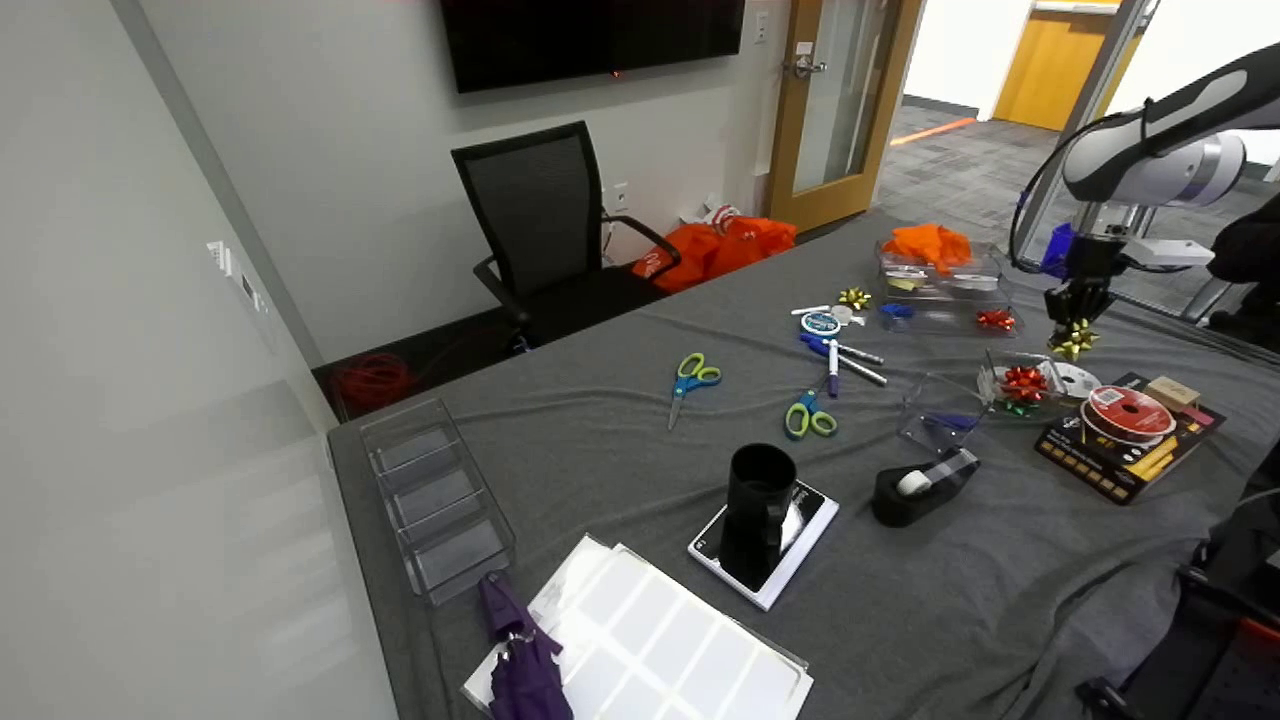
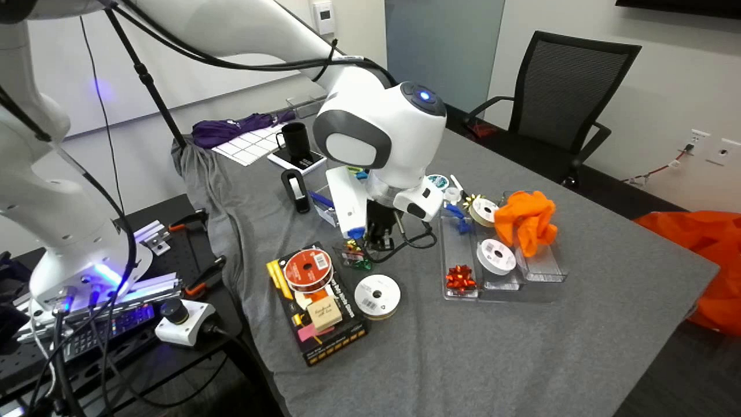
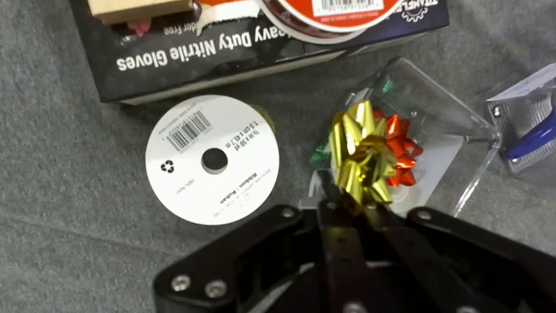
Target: Put the gold ribbon in the container at the front.
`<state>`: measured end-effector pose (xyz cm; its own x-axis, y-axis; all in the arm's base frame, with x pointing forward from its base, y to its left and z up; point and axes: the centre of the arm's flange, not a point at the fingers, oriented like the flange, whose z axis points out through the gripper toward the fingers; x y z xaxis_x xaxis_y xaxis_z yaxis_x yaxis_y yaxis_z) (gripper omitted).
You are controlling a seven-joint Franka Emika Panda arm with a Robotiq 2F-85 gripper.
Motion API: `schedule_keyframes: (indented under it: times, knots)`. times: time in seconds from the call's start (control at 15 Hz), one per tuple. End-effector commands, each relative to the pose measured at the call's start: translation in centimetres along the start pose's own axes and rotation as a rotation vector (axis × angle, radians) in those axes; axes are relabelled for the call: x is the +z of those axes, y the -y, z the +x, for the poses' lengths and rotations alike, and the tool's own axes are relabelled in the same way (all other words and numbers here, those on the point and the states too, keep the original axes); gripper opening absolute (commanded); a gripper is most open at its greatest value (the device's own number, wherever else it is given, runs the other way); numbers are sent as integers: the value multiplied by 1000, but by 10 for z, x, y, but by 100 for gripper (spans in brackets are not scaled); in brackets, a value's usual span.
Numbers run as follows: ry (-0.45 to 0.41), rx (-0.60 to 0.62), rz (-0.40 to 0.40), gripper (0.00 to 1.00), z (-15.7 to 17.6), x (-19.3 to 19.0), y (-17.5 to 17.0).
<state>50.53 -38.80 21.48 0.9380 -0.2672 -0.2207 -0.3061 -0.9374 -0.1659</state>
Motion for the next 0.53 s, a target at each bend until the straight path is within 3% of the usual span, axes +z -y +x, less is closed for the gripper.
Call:
schedule_keyframes:
  times: [0.0,0.27,0.47]
  knots:
    - [-3,0,-1,2,1,-2,0]
    - [-1,0,-2,1,3,1,-1]
    - [14,21,51,1,-3,3,17]
